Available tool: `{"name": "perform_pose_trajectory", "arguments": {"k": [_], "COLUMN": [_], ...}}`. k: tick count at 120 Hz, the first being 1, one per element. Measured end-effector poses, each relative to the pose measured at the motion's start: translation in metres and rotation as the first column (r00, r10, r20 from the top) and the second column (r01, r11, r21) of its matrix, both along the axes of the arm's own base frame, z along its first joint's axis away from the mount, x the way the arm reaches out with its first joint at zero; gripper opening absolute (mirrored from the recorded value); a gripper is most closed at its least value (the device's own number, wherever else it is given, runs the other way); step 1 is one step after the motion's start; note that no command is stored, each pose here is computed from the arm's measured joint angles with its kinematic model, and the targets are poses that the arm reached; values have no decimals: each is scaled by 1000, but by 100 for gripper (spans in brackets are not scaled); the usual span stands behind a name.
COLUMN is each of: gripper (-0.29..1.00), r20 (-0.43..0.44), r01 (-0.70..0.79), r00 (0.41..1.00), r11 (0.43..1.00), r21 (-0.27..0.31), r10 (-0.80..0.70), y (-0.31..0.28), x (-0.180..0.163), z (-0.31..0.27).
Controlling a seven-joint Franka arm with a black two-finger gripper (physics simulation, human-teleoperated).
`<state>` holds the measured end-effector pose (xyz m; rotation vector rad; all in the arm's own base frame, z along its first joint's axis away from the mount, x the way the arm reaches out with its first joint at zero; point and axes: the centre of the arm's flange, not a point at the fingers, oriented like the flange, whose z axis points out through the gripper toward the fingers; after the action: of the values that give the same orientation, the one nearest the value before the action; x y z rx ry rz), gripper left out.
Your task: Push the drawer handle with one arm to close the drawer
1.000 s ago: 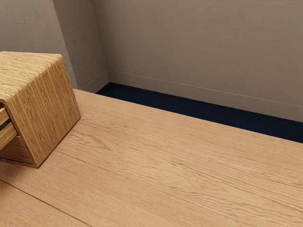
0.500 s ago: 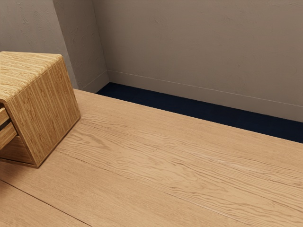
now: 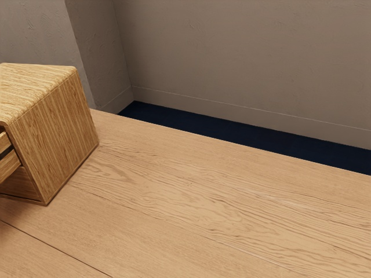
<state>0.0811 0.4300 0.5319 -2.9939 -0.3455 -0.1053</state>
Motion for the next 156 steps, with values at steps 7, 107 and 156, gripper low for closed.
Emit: {"name": "perform_pose_trajectory", "arguments": {"k": [7, 107, 156], "gripper": [-8, -8, -8], "r20": [0, -6, -16], "r01": [2, 51, 27], "r00": [1000, 999, 1000], "r11": [1000, 998, 1000], "r21": [-7, -25, 1], "r10": [-2, -51, -27], "y": [-2, -34, -22], "x": [1, 55, 73], "z": [-2, -11, -11]}}
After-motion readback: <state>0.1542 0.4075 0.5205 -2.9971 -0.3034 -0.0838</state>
